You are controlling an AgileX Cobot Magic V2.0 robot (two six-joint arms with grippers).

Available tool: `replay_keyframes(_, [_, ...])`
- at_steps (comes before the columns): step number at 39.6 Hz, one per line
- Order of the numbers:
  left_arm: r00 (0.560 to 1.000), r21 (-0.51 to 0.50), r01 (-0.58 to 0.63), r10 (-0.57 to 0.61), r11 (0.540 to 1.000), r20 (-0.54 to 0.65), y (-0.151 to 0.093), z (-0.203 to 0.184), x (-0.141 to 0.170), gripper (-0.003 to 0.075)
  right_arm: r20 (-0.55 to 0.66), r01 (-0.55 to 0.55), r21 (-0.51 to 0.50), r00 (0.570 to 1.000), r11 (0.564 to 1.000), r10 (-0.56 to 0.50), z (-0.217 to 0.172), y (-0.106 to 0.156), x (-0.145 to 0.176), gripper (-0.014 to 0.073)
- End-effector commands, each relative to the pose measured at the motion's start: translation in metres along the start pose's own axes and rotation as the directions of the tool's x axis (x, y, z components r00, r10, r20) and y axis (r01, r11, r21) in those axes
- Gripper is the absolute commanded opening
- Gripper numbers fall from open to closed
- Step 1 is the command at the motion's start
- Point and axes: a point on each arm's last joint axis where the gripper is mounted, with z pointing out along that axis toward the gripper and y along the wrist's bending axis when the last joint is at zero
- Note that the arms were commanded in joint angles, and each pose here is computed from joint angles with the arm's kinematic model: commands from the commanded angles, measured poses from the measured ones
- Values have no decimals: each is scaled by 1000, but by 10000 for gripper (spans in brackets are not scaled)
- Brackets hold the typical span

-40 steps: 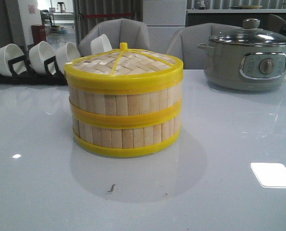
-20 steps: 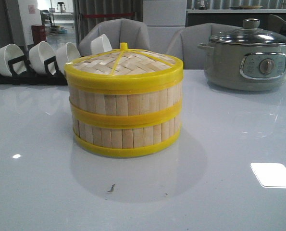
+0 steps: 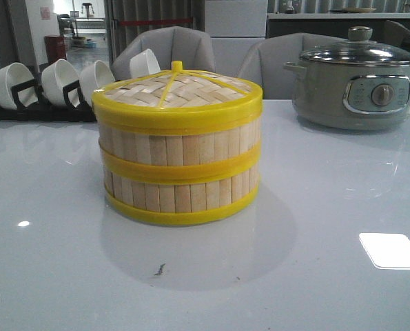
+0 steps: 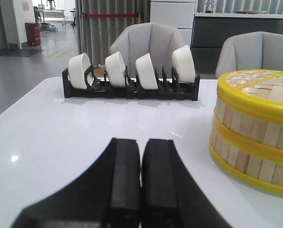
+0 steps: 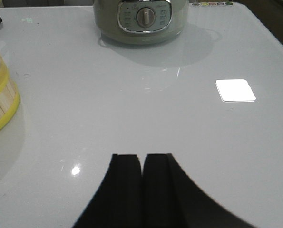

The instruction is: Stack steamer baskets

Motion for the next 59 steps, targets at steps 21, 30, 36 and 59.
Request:
replay_keyframes(21, [987, -6, -34, 35, 999, 157, 0, -2, -14, 87, 110, 3, 6, 994, 1000, -4, -3, 0, -17, 48])
replay_keyframes(30, [986, -9, -84, 84, 996, 147, 0, -2, -13, 87, 110, 3, 6, 994, 1000, -4, -3, 0, -17, 48])
replay_keyframes(36, [982, -11, -107, 108, 994, 153, -1, -2, -14, 87, 110, 3, 6, 994, 1000, -4, -3, 0, -17, 48])
replay_keyframes(59, [983, -11, -107, 108, 994, 146, 0, -2, -13, 87, 110, 3, 6, 994, 1000, -4, -3, 0, -17, 48])
